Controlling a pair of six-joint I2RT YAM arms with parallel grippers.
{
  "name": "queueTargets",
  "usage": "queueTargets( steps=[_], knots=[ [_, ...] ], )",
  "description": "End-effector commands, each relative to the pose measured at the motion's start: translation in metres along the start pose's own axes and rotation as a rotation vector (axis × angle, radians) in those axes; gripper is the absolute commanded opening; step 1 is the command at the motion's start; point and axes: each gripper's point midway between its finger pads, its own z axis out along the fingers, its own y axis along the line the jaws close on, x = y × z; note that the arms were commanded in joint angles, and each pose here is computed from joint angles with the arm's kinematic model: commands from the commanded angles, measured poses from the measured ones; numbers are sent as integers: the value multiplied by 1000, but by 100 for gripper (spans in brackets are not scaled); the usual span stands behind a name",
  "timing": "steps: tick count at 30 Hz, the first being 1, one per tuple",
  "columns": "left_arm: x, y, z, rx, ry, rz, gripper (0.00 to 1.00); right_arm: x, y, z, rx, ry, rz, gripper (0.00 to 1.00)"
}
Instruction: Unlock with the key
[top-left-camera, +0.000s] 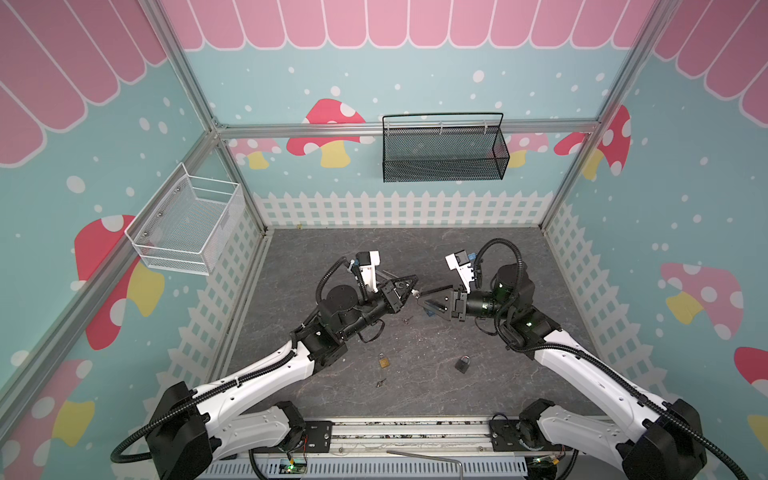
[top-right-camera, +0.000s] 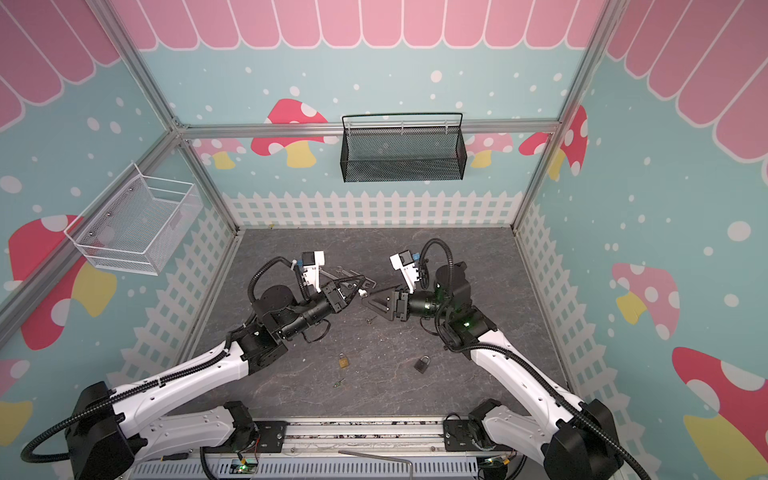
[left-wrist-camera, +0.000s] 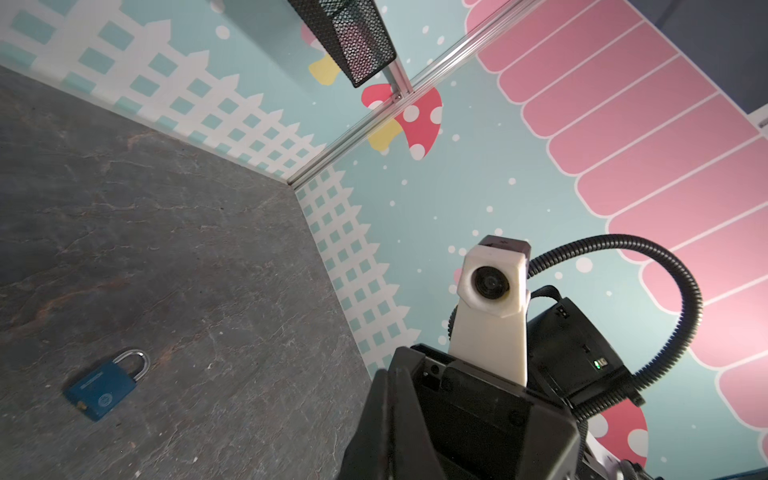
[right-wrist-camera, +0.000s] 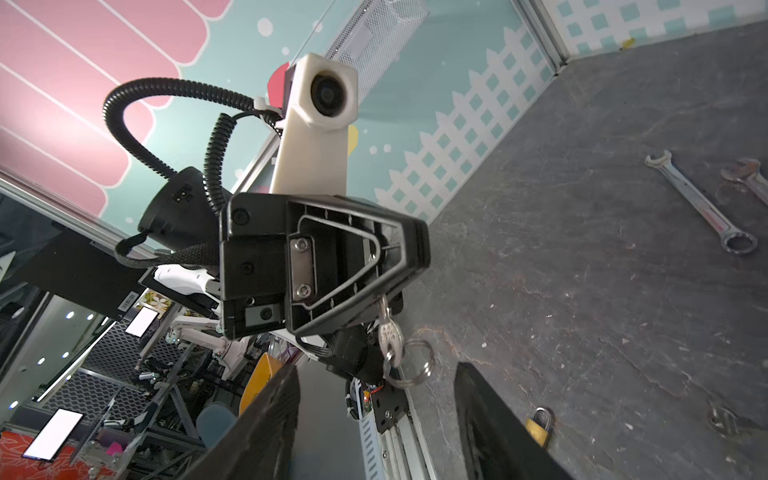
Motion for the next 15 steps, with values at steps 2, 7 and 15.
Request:
queueTargets(
  steps=[2, 7, 15],
  knots=[
    [-4, -22, 2, 95, -2, 61, 0, -5, 3, 5, -61, -13, 14, 54],
    [-7, -28, 3, 116, -7, 67, 0, -8, 8, 6, -100, -26, 20, 40],
    [-6, -31, 6, 121, -4, 80, 0, -7, 3, 6, -86, -35, 26, 26]
  ],
)
